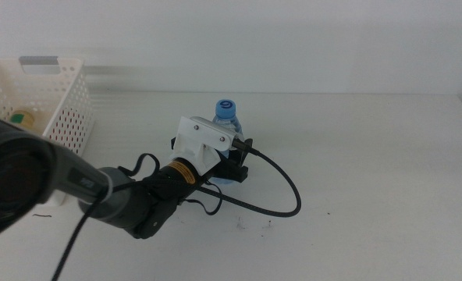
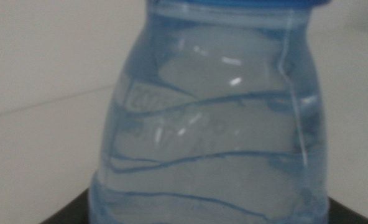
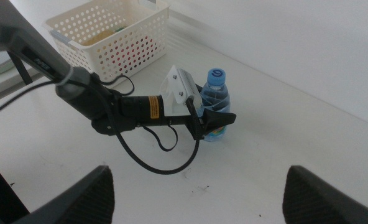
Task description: Use arms to grab the bottles and put them into the dustbin to the left of the table.
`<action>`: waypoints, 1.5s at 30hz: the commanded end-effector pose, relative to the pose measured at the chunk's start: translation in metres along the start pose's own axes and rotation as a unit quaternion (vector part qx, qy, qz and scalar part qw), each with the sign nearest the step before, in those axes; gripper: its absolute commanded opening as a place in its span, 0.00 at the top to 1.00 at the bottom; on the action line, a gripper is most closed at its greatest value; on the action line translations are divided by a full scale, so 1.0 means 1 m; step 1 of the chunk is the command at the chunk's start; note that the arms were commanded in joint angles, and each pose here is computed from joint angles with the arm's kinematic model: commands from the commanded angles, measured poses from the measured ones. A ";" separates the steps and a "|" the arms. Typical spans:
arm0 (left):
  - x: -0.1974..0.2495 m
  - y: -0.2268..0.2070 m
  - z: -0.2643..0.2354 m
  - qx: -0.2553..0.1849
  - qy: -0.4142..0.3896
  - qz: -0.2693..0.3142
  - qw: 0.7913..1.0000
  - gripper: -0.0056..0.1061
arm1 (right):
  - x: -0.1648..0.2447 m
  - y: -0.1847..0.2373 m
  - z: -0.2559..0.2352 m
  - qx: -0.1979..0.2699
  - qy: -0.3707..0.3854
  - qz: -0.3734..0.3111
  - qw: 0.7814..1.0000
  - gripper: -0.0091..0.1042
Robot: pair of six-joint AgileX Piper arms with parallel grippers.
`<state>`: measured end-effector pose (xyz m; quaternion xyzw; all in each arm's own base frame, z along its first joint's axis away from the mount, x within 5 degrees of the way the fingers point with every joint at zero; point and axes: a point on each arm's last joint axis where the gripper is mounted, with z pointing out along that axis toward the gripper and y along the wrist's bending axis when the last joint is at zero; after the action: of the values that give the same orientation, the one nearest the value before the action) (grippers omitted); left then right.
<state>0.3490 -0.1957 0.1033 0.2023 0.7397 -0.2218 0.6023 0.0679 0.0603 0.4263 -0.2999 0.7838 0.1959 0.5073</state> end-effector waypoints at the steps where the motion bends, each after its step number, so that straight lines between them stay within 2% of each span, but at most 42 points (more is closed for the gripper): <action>1: -0.020 -0.003 -0.009 0.005 -0.016 0.010 1.000 0.71 | -0.001 -0.001 -0.002 0.005 -0.007 -0.001 1.000 0.18; 7: -0.067 -0.005 -0.043 -0.024 -0.002 0.005 1.000 0.73 | -0.001 -0.001 -0.002 0.005 -0.007 -0.001 1.000 0.18; 14: -0.110 -0.009 -0.078 -0.050 0.087 0.019 0.995 0.73 | -0.001 -0.001 -0.002 0.005 -0.007 0.000 1.000 0.18; 16: -0.122 -0.001 -0.087 -0.071 0.128 0.016 0.989 0.73 | -0.001 -0.001 -0.002 0.005 -0.007 0.000 1.000 0.18; 20: -0.150 0.029 -0.101 -0.134 0.207 0.000 0.969 0.73 | -0.001 -0.001 -0.002 0.005 -0.007 0.000 1.000 0.18; 23: -0.177 0.053 -0.108 -0.161 0.246 0.009 0.956 0.73 | -0.001 -0.001 -0.002 0.005 -0.007 0.000 1.000 0.18; 29: -0.226 0.096 -0.123 -0.153 0.295 0.005 0.943 0.73 | -0.001 -0.001 -0.002 0.005 -0.007 0.000 1.000 0.18; 33: -0.250 0.129 -0.130 -0.146 0.292 -0.018 0.945 0.73 | -0.001 -0.001 -0.002 0.005 -0.007 0.000 1.000 0.18; 45: -0.252 0.231 -0.148 -0.205 0.302 -0.084 0.927 0.73 | -0.001 -0.001 -0.002 0.005 -0.007 0.000 1.000 0.18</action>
<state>0.4066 0.0623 0.3480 0.0827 0.9372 -0.0360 0.3369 0.0679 0.0603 0.4263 -0.2984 0.7844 0.1969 0.5069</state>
